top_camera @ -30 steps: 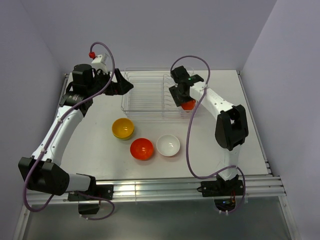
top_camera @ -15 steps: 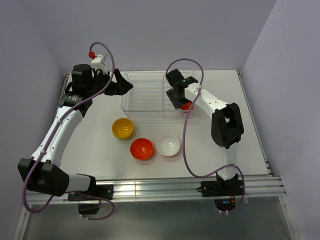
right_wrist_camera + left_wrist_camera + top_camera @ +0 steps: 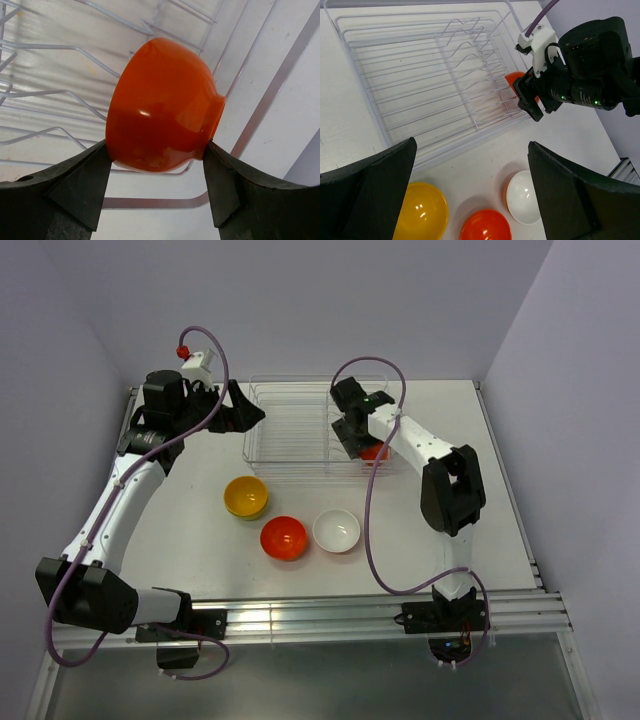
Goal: Load the bowls into the dish rack
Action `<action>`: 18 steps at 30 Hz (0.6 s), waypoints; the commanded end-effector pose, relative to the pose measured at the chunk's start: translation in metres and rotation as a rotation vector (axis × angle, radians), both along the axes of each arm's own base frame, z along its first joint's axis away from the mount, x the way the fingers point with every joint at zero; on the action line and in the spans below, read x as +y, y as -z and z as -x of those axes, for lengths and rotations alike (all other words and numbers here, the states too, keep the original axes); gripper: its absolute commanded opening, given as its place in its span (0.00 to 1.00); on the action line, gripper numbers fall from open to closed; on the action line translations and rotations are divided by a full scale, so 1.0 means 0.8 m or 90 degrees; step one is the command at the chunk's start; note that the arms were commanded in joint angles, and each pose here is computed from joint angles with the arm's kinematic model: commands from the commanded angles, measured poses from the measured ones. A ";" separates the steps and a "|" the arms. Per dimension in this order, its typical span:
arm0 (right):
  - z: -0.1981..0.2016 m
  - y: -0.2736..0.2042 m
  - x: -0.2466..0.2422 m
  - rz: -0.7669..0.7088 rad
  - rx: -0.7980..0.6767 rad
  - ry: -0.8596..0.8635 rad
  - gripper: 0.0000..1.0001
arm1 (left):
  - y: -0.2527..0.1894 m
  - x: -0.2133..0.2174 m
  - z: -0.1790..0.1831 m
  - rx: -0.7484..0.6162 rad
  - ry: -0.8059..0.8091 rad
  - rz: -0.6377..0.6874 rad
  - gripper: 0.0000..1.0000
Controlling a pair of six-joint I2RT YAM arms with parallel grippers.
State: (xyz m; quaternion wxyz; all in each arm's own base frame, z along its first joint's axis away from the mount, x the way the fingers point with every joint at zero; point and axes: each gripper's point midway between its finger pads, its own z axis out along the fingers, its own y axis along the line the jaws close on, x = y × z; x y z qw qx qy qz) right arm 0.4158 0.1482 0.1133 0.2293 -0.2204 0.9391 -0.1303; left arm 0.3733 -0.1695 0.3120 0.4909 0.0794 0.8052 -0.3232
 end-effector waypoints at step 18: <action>-0.014 -0.074 0.038 -0.110 -0.069 -0.018 1.00 | -0.017 0.006 0.006 -0.035 0.001 -0.013 0.99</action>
